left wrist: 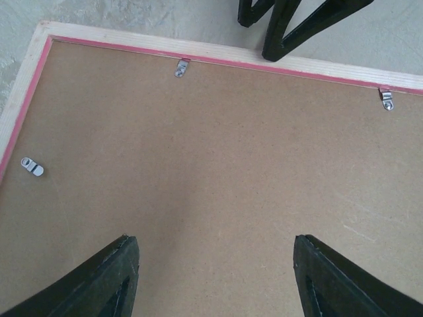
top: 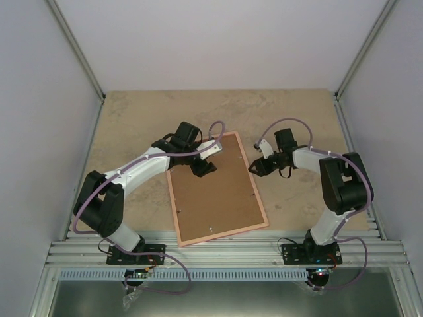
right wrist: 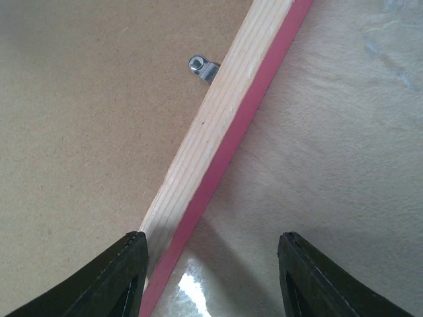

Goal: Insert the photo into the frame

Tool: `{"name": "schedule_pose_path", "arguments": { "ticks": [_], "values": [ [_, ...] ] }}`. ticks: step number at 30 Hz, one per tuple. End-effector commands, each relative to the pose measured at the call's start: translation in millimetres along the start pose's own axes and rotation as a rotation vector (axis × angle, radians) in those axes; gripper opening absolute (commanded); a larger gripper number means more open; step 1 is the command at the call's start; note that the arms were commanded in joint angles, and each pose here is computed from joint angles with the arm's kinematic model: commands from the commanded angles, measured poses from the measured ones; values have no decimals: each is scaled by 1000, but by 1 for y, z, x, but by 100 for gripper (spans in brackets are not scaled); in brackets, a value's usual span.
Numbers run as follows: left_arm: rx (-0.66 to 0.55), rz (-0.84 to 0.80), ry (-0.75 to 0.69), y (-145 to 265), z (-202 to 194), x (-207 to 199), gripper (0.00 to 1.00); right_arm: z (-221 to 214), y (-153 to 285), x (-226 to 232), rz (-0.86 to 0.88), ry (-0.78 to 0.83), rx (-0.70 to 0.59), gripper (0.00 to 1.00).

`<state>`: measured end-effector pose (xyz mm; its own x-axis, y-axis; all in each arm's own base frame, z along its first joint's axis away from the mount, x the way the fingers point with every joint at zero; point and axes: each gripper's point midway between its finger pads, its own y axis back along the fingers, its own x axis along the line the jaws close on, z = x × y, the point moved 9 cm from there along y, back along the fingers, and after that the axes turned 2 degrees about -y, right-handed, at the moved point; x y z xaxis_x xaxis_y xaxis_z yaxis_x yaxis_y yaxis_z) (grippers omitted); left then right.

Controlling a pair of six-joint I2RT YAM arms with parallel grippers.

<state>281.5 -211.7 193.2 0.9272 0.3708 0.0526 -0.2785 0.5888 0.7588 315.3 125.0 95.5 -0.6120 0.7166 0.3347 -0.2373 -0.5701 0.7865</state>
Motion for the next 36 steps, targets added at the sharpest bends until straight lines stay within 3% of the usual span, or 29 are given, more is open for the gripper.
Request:
{"name": "schedule_pose_path", "arguments": {
  "ticks": [1, 14, 36],
  "values": [
    [-17, 23, -20, 3, 5, 4, 66, -12, -10, -15, -97, 13, 94, 54],
    [-30, -1, -21, 4, 8, 3, 66, -18, -16, -30, -151, -8, 130, 39],
    [-35, -40, -7, 1, 13, 4, 66, -7, -22, -40, -178, 30, 146, 24]
  ]
}}
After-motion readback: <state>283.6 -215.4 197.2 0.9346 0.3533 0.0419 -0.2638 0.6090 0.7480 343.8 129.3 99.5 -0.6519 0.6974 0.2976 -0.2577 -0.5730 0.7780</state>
